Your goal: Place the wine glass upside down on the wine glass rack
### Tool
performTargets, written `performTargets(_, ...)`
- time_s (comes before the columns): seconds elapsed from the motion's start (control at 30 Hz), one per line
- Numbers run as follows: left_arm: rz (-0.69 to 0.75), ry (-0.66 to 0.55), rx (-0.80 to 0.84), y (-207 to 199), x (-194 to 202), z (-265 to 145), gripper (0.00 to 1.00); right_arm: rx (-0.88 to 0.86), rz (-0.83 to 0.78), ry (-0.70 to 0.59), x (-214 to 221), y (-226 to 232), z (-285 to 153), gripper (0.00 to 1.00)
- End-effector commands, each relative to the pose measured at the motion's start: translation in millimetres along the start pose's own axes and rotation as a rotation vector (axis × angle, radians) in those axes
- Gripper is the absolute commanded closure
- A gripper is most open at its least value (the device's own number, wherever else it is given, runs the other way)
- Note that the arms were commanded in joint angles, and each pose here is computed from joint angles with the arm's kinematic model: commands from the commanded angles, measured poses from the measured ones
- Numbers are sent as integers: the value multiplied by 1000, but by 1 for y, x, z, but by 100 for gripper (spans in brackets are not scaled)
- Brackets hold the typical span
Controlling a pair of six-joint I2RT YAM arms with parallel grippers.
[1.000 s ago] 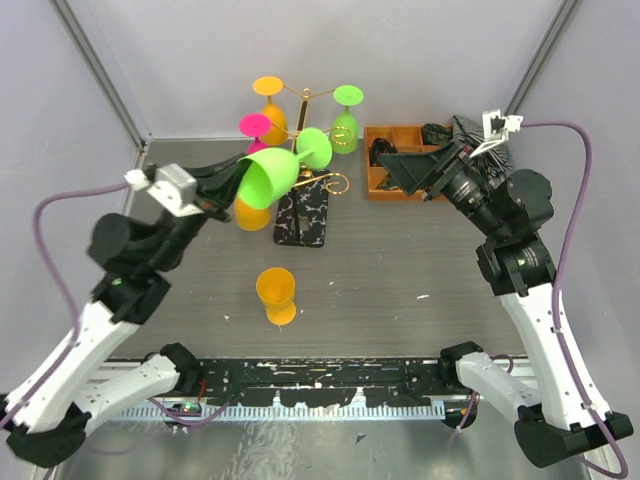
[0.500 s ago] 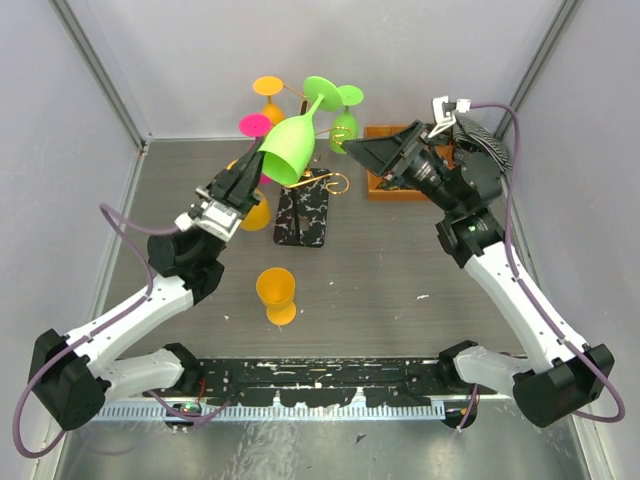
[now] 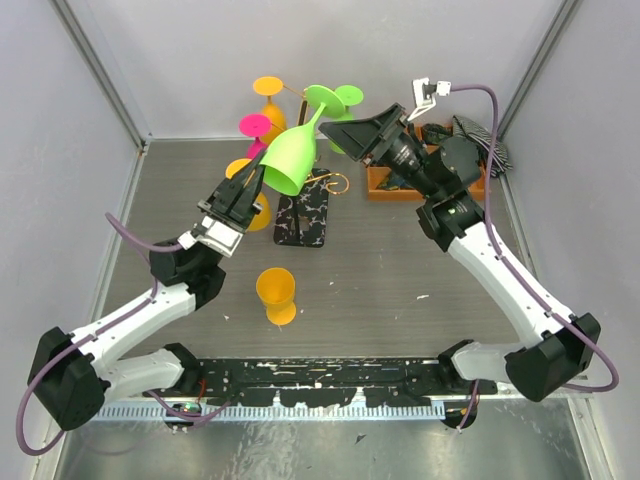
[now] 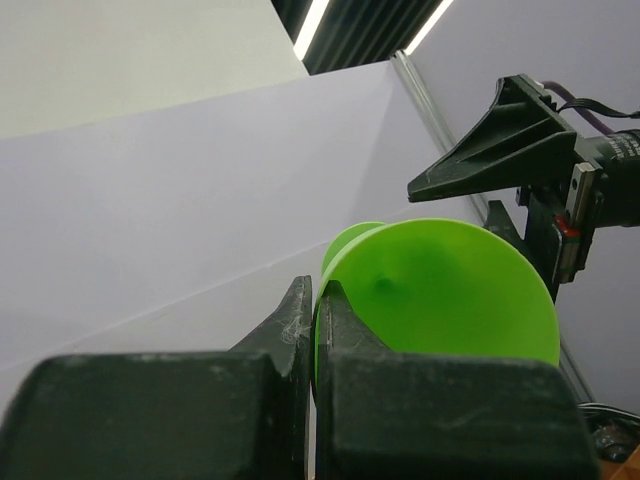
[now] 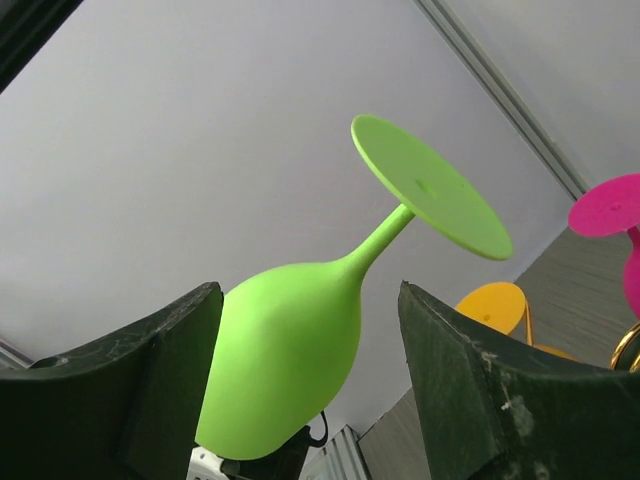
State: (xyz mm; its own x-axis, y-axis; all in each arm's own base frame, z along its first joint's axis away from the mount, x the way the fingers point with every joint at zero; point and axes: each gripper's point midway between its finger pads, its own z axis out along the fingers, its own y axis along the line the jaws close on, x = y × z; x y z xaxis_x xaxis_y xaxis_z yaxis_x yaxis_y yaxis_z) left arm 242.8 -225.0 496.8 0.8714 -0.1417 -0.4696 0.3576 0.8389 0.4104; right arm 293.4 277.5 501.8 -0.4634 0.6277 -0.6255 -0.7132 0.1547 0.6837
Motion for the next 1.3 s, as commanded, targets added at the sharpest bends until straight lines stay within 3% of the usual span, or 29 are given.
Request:
performTargets(0.0, 18, -83, -31, 9, -23, 2, 100, -72, -49, -82, -24, 26, 11, 24)
performTargets(0.47, 43, -93, -22, 0, -16, 8, 100, -81, -11, -99, -20, 15, 32, 39)
performTargets(0.67, 83, -75, -39, -1, -7, 9, 100, -96, -12, -87, -15, 20, 33, 53)
performTargets(0.77, 123, -46, -67, -1, 1, 10, 100, -93, -10, -80, -13, 19, 33, 65)
performTargets(1.0, 220, 2, -91, -13, 13, 14, 100, -63, -23, -74, -9, 14, 36, 65)
performTargets(1.27, 219, 37, -63, -34, 28, 15, 100, -36, -31, -70, -6, 6, 41, 67)
